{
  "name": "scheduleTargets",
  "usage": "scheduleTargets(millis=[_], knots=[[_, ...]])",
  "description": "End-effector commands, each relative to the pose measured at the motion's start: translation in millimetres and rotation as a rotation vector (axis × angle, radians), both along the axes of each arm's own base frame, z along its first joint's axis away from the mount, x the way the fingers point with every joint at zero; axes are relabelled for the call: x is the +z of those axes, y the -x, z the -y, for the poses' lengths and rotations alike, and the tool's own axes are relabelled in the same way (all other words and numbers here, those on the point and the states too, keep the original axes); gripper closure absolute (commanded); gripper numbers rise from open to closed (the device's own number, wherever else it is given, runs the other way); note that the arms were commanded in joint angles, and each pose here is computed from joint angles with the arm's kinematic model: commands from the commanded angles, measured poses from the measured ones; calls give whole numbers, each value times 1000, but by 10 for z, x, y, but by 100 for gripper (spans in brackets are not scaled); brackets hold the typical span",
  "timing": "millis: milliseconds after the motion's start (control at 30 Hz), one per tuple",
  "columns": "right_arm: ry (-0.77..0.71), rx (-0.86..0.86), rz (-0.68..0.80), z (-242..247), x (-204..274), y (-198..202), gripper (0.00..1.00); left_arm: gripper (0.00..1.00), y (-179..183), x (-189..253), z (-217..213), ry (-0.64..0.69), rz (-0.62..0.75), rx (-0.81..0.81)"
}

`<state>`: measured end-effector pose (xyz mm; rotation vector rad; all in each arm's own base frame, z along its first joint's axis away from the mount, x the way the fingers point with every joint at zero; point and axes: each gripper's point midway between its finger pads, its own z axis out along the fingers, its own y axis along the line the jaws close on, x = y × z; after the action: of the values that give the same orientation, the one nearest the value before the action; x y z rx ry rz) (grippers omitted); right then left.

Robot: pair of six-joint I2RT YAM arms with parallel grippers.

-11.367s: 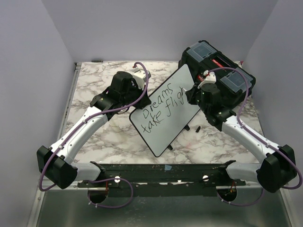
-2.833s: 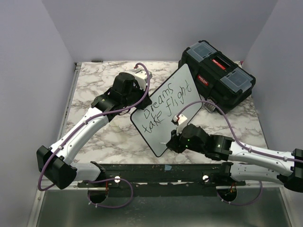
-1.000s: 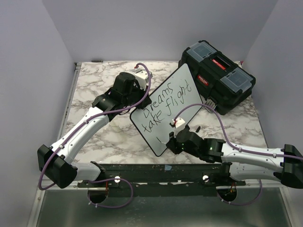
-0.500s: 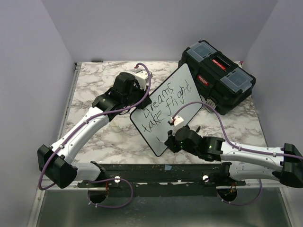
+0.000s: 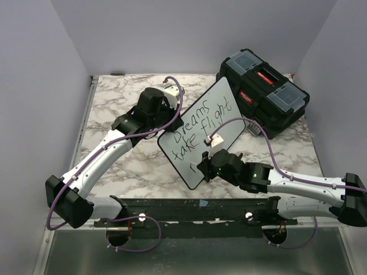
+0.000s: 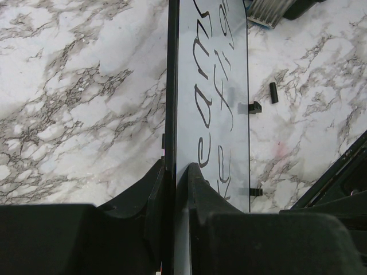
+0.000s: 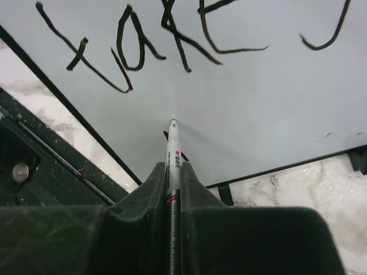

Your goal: Write a sentence on the whiteboard

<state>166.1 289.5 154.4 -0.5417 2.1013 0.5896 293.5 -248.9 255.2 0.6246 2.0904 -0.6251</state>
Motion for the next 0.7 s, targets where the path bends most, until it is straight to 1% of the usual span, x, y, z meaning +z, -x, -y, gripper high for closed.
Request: scheduleTargets(millis=[0, 300, 667], knots=[[-25, -116, 78, 35, 216, -223, 99, 100, 209, -675, -314, -255, -138, 1], [33, -201, 76, 235, 72, -271, 99, 100, 212, -668, -312, -253, -137, -1], [69, -189, 3, 357, -267, -130, 99, 100, 209, -670, -312, -253, -138, 0]])
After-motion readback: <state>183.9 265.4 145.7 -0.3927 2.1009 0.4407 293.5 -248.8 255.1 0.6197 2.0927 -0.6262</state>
